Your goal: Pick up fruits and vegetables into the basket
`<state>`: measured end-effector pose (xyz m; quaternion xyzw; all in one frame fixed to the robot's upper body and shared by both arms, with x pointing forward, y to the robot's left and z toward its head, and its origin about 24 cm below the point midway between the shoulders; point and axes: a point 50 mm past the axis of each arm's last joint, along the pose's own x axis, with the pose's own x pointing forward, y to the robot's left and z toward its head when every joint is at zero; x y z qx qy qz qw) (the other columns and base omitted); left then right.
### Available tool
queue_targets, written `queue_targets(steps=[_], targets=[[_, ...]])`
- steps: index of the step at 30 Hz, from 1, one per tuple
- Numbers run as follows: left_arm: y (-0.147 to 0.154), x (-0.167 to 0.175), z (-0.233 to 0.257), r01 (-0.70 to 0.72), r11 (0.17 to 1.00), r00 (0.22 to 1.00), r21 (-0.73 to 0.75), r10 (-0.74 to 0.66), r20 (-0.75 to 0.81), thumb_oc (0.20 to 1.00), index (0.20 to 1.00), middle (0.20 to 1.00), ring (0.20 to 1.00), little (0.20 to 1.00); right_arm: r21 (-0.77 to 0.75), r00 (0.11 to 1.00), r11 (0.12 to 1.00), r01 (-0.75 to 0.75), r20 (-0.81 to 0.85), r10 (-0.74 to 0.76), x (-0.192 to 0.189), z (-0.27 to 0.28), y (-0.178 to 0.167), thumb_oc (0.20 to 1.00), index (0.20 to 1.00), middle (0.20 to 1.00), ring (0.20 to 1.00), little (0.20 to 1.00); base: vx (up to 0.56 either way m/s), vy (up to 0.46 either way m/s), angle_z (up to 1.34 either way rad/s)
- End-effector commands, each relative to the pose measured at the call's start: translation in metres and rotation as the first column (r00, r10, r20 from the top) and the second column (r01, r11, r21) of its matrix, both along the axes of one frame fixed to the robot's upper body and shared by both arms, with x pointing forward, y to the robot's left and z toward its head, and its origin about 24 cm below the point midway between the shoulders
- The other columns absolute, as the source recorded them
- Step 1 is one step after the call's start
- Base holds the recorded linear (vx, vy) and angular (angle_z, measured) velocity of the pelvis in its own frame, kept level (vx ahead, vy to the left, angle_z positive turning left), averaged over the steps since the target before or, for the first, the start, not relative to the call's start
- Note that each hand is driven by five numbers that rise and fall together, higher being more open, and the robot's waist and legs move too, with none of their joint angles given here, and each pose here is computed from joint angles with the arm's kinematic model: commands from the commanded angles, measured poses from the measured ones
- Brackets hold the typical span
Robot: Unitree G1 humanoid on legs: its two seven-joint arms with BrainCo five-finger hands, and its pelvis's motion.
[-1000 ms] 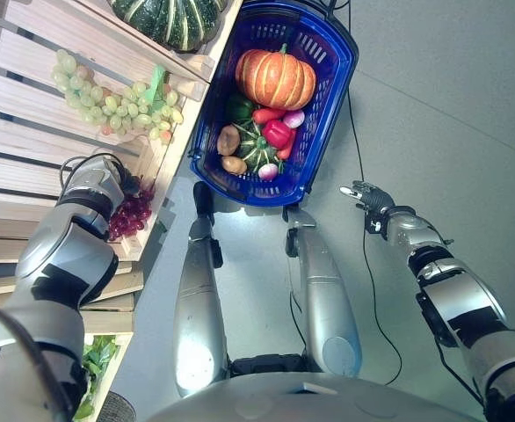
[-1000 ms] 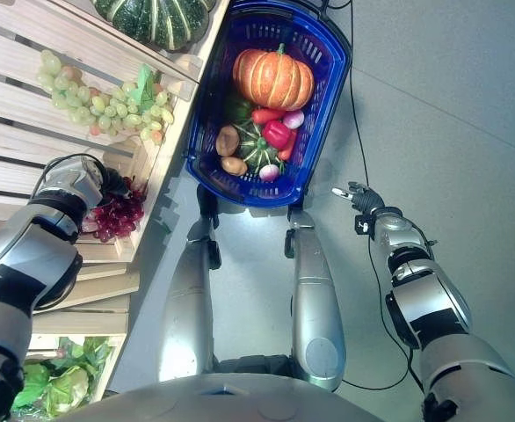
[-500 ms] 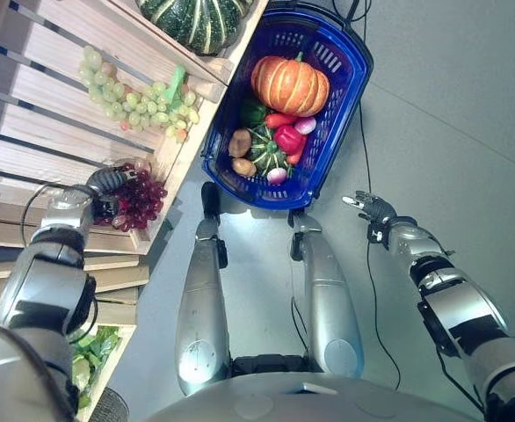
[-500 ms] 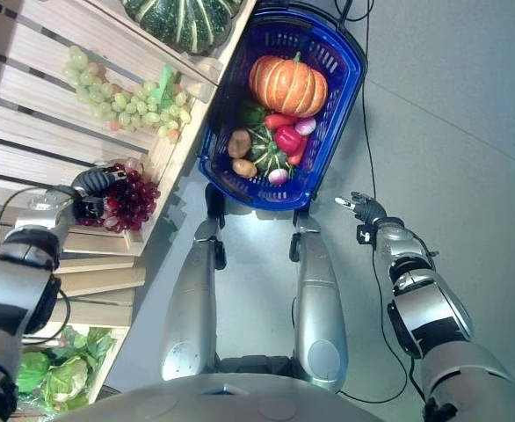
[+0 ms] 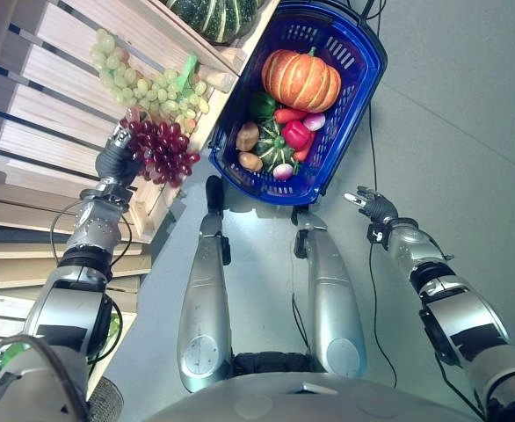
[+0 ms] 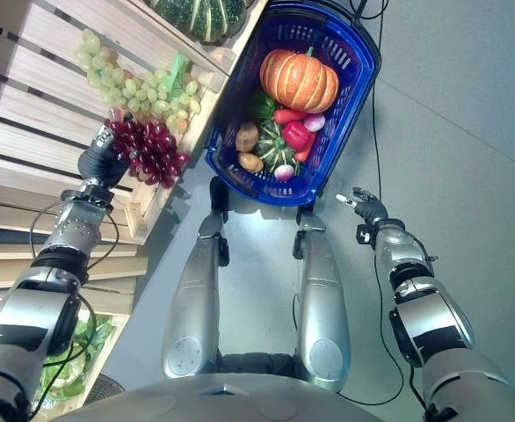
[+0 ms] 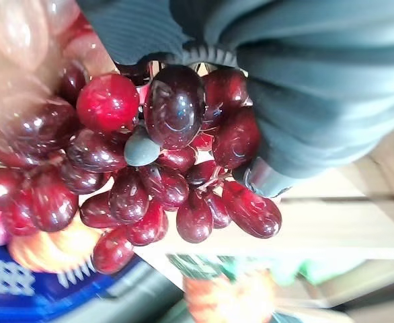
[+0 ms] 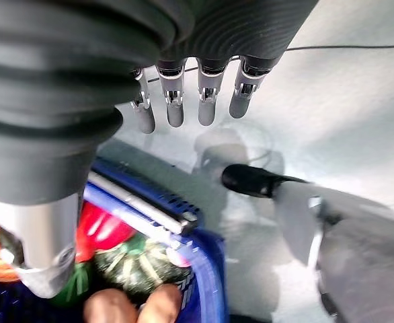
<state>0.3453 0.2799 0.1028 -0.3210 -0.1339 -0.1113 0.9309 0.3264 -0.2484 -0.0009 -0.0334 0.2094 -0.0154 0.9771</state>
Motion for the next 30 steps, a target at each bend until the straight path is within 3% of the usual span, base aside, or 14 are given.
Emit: queue_targets(steps=[1, 7, 14, 21, 30], targets=[[-0.002, 0.002, 0.032, 0.009, 0.997, 0.974, -0.076, 0.008, 0.224, 0.200, 0.200, 0.200, 0.200, 0.200, 0.011, 0.998, 1.000, 0.001, 0.055, -0.001, -0.003, 0.002, 0.003, 1.000, 1.000, 1.000, 1.000, 1.000, 0.00, 0.000, 0.00], [-0.012, 0.006, 0.053, 0.044, 0.996, 0.947, -0.079, -0.016, 0.321, 0.200, 0.200, 0.200, 0.200, 0.200, 0.007, 0.982, 0.999, -0.049, 0.182, 0.047, 0.008, 0.023, 0.019, 1.000, 1.000, 1.000, 1.000, 1.000, 0.00, 0.000, 0.00], [-0.029, 0.001, 0.064, 0.090, 0.994, 0.903, -0.064, -0.054, 0.427, 0.200, 0.200, 0.200, 0.200, 0.200, -0.110, 0.888, 0.983, -0.150, 0.422, 0.183, 0.011, 0.065, 0.064, 1.000, 1.000, 1.000, 1.000, 1.000, 0.00, 0.000, 0.00], [-0.057, -0.007, 0.077, 0.174, 0.985, 0.829, -0.015, -0.139, 0.541, 0.200, 0.200, 0.200, 0.200, 0.200, -0.387, 0.662, 0.904, -0.182, 0.632, 0.404, 0.003, 0.125, 0.104, 1.000, 1.000, 1.000, 1.000, 1.000, 0.00, 0.010, -0.01], [-0.083, -0.014, 0.093, 0.269, 0.962, 0.728, 0.053, -0.239, 0.642, 0.200, 0.200, 0.200, 0.200, 0.200, -0.529, 0.508, 0.826, -0.193, 0.667, 0.546, -0.002, 0.160, 0.126, 1.000, 1.000, 1.000, 1.000, 1.000, 0.00, 0.004, 0.00]])
